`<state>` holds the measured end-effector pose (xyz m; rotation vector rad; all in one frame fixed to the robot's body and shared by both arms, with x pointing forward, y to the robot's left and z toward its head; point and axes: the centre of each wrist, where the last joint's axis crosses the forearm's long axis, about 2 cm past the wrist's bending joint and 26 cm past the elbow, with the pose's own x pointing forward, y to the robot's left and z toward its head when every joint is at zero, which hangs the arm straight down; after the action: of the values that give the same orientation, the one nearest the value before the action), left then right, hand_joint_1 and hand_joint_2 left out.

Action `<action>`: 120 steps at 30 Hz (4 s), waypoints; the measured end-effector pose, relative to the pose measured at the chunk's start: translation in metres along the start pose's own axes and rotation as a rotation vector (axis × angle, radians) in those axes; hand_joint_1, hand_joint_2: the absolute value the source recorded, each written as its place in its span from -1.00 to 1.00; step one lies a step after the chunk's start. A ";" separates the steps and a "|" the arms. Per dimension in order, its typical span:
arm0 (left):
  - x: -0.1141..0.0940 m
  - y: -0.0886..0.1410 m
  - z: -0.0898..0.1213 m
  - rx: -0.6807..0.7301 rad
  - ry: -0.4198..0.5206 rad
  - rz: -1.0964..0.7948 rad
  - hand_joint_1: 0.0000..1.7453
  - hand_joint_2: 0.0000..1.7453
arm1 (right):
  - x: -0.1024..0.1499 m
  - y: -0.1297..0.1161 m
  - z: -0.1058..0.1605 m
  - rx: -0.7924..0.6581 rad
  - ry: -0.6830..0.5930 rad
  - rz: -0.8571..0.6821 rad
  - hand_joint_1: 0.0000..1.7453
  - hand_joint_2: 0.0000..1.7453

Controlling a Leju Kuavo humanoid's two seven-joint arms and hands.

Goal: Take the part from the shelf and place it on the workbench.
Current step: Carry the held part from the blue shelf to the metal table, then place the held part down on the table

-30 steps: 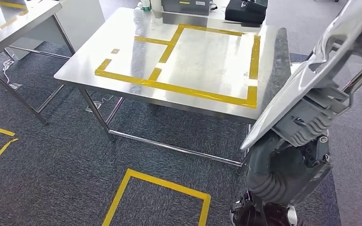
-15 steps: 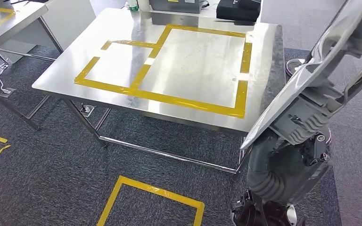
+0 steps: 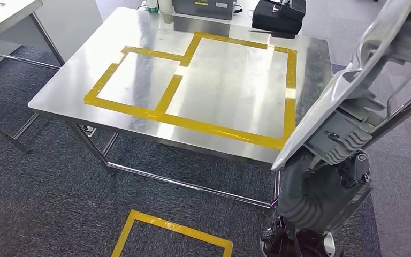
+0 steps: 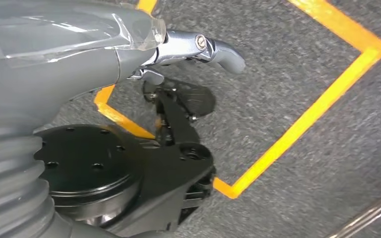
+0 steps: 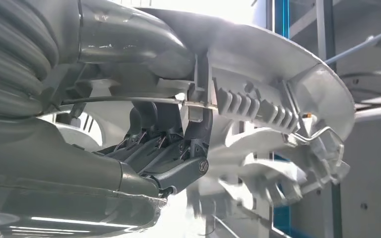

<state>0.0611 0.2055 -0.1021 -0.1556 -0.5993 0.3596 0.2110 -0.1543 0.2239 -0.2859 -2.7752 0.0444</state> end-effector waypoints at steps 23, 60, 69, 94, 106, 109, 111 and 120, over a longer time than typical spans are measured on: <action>-0.001 -0.003 0.001 -0.042 -0.012 0.033 -1.00 1.00 | 0.001 0.000 0.001 0.002 0.001 0.000 1.00 1.00; 0.000 -0.001 0.000 -0.015 0.037 -0.008 -1.00 1.00 | 0.001 0.001 0.001 0.005 0.001 0.005 1.00 1.00; 0.000 -0.004 0.000 -0.016 0.032 -0.005 -1.00 1.00 | -0.004 0.002 -0.002 0.038 -0.002 -0.014 1.00 1.00; 0.000 -0.004 0.000 -0.022 0.005 -0.005 -1.00 1.00 | -0.117 0.045 -0.029 0.452 0.169 0.146 1.00 1.00; 0.002 -0.002 -0.001 -0.022 0.007 -0.015 -1.00 1.00 | -0.205 0.050 -0.041 0.757 0.491 0.418 1.00 1.00; 0.003 -0.002 -0.002 -0.024 0.009 -0.017 -1.00 1.00 | -0.214 0.048 -0.044 0.828 0.577 0.476 1.00 1.00; 0.004 -0.002 -0.002 -0.025 0.010 -0.018 -1.00 1.00 | -0.219 0.046 -0.047 0.885 0.640 0.523 1.00 1.00; 0.005 -0.002 -0.002 -0.022 0.016 -0.019 -1.00 1.00 | -0.235 0.028 -0.049 1.082 0.842 0.697 1.00 1.00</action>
<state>0.0666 0.2051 -0.1012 -0.1733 -0.5890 0.3328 0.4493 -0.1744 0.1887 -0.7164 -1.4189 1.2044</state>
